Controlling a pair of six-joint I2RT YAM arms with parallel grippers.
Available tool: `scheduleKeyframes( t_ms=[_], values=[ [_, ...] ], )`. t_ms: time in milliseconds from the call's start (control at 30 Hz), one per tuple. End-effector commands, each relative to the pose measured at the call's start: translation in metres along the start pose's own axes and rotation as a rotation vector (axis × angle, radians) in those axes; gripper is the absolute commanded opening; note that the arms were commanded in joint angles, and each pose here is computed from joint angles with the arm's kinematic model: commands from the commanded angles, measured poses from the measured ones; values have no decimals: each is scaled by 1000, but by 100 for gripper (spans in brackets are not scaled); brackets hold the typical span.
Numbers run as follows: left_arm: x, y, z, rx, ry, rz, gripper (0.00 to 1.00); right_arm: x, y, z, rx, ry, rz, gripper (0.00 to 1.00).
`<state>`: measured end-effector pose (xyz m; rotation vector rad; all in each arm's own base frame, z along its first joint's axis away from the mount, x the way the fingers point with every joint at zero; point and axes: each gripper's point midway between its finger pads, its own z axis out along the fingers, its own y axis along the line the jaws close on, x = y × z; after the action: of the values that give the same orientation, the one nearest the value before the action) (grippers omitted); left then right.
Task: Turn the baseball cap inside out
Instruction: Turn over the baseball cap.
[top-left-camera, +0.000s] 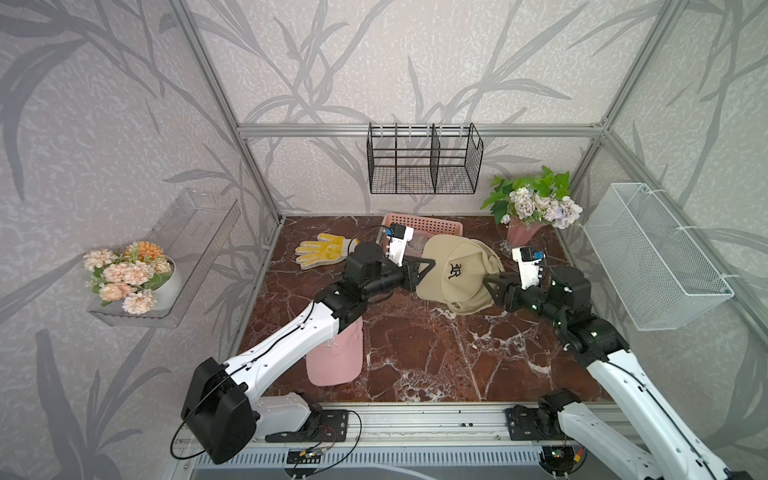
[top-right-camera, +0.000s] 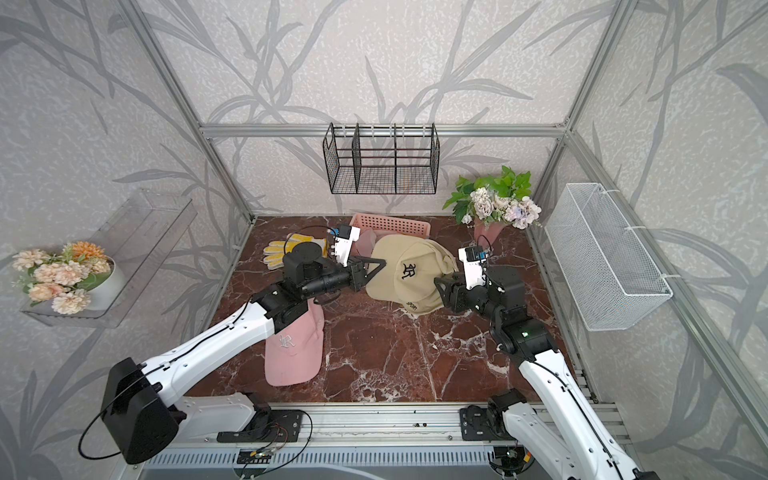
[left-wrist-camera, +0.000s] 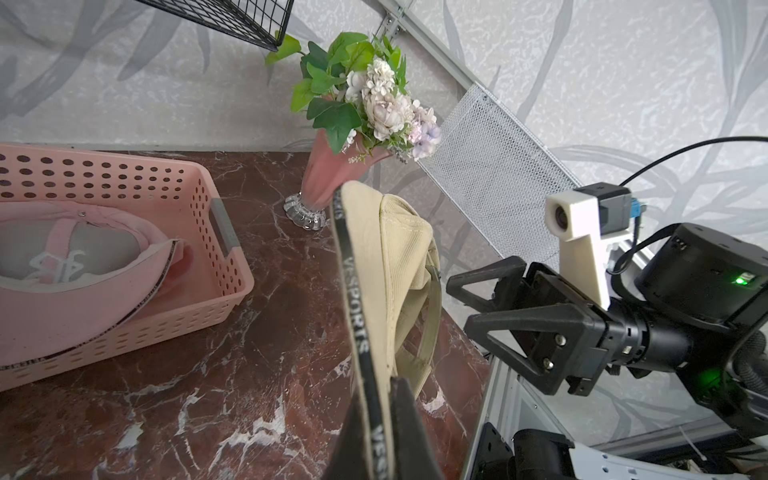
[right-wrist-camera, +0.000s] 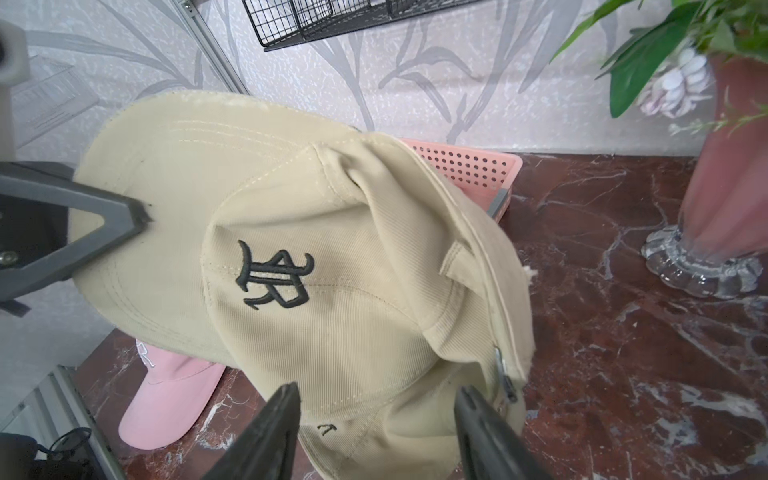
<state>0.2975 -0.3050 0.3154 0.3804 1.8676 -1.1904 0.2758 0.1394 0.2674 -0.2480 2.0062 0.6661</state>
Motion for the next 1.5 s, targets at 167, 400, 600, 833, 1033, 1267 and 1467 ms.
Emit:
scheduleKeyframes(
  t_ms=[167, 400, 600, 833, 1033, 1267, 1467],
  values=[
    [-20, -17, -6, 59, -114, -68, 0, 9, 28, 19, -167, 148, 196, 48],
    [-22, -26, -6, 98, -112, -60, 0, 7, 3, 30, -27, 113, 279, 49],
    [-20, -29, -6, 112, -95, -56, 0, 7, -16, 32, 81, 91, 319, 56],
    [-19, -41, -4, 184, -80, -62, 0, 3, -7, 43, -1, 59, 363, 58],
    [-18, -43, -5, 197, -78, -74, 0, 3, -2, 55, -64, 53, 395, 51],
    [-18, 0, -2, -17, -122, -113, 0, -4, 45, 48, -339, 96, 363, 7],
    [-14, 51, 4, -219, -100, -148, 0, -5, 75, 32, -515, 147, 324, 0]
  ],
)
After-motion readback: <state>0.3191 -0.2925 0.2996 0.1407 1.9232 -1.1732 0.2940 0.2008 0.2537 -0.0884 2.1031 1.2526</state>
